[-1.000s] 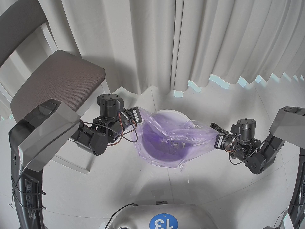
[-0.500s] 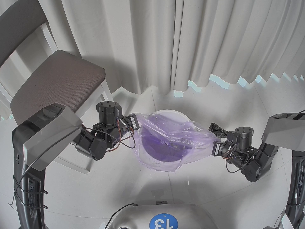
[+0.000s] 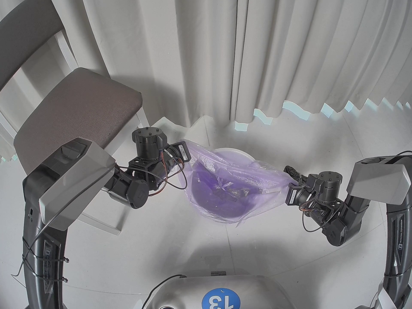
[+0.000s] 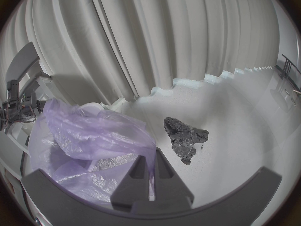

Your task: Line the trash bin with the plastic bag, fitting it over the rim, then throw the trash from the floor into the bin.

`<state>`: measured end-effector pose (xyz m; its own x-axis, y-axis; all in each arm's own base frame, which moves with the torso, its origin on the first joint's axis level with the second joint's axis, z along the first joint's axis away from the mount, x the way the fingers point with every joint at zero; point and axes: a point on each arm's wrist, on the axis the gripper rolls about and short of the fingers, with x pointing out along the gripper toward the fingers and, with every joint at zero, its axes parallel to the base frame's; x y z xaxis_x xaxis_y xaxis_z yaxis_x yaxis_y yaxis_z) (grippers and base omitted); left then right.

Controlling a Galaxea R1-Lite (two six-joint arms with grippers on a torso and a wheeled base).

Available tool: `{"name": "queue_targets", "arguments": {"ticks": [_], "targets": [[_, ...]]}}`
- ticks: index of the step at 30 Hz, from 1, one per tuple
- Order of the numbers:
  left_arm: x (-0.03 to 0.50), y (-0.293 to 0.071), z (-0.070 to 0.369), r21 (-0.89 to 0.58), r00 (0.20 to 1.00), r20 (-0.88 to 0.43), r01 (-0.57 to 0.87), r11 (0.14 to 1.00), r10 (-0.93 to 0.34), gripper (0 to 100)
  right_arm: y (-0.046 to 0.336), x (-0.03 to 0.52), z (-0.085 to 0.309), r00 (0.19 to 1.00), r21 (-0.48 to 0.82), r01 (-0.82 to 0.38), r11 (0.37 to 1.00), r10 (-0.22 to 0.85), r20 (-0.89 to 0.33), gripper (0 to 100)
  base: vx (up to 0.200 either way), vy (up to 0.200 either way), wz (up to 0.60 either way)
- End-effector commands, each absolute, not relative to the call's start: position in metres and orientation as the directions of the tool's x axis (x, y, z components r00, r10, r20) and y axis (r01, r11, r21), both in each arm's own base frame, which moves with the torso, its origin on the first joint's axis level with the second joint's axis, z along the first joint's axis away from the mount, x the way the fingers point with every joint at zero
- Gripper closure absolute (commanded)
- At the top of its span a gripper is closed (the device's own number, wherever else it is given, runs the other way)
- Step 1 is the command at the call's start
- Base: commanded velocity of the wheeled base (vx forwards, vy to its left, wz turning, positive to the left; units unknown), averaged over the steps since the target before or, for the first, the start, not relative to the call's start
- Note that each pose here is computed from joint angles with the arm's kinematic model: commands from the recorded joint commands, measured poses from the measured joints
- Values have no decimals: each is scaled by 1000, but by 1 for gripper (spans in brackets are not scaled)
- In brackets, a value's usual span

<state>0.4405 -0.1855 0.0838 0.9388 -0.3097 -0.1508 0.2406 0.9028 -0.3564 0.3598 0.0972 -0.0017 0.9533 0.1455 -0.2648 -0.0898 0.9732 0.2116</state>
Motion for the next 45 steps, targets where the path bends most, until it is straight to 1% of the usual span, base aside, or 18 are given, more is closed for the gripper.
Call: {"name": "queue_targets", "arguments": {"ticks": [1,5,17,18,21,23,27,28,32,35,40,42,43,45], "targets": [[444,-184,68,-354,938,-170,227,907,-301,100,100,360,-24,942,198,-91,976,149,-300,100,0,0,0],[447,-179,65,-355,942,-166,220,909,-292,100,101,359,-29,944,185,-101,977,153,-291,100,0,0,0],[436,-170,65,-350,933,-202,216,911,-299,100,100,348,-35,929,136,-119,984,159,-335,100,0,0,0],[436,-169,66,-351,934,-199,214,912,-296,100,99,344,-35,923,122,-130,984,165,-348,0,0,0,0],[432,-170,70,-347,932,-201,219,912,-300,100,97,340,-24,926,126,-136,983,171,-335,0,0,0,0],[427,-170,72,-345,930,-208,221,912,-304,100,95,334,-10,928,128,-144,981,178,-327,0,0,0,0],[419,-171,73,-343,925,-220,224,912,-310,100,92,321,18,917,147,-198,969,236,-321,0,0,0,0],[420,-171,74,-344,925,-219,225,912,-310,100,92,321,20,916,148,-200,969,238,-324,0,0,0,0],[418,-170,75,-344,925,-220,224,912,-310,100,89,317,41,911,130,-203,971,236,-338,0,0,0,0],[413,-168,70,-339,919,-248,215,916,-308,100,87,311,69,915,94,-220,971,239,-327,0,0,0,0],[408,-164,74,-339,919,-251,210,917,-303,100,102,325,111,911,30,-272,962,268,-315,0,0,0,0],[408,-164,74,-339,919,-251,210,917,-303,100,103,325,112,910,30,-274,961,269,-315,0,0,0,0],[401,-162,76,-339,920,-256,204,919,-298,100,118,327,135,895,25,-313,949,304,-325,0,0,0,0],[393,-160,77,-336,917,-263,204,919,-300,100,131,332,147,887,23,-338,941,327,-325,0,0,0,0]]}}
